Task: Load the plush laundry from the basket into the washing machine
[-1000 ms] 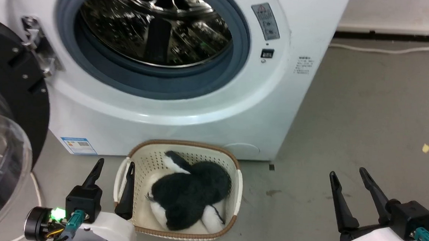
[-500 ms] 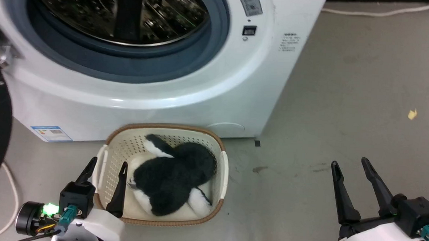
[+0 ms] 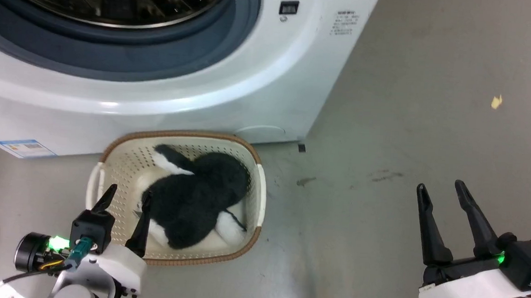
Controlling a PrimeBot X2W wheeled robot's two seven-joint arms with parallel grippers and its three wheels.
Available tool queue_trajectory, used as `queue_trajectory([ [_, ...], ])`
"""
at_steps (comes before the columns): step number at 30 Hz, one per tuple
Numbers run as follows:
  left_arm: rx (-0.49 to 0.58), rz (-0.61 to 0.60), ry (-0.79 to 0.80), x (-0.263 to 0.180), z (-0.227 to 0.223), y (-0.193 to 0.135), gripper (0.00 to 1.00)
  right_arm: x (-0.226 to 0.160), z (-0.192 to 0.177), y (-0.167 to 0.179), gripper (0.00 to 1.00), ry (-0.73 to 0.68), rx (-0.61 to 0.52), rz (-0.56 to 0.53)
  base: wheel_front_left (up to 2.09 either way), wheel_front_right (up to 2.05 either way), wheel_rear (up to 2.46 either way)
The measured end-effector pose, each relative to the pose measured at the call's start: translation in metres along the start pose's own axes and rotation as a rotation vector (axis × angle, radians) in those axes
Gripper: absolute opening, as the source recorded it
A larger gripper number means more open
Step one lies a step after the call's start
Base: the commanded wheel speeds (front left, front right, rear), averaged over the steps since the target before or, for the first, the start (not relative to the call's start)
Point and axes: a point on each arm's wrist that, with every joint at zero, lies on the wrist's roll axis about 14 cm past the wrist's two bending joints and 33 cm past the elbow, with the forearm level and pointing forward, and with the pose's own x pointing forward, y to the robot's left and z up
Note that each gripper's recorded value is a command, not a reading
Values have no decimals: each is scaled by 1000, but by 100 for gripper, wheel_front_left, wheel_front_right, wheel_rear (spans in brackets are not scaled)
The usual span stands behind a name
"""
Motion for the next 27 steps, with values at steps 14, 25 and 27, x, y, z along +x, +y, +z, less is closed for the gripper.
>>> queue_trajectory([
  [14, 21, -129, 208, 37, -69, -15, 100, 5, -17, -16, 100, 33, 18, -55, 0, 0, 0],
  [25, 100, -231, 442, 60, -135, -17, 100, 5, -31, -25, 100, 68, 35, -94, 0, 0, 0],
  [27, 110, -252, 481, 63, -146, -19, 100, 4, -34, -28, 100, 74, 36, -107, 0, 0, 0],
])
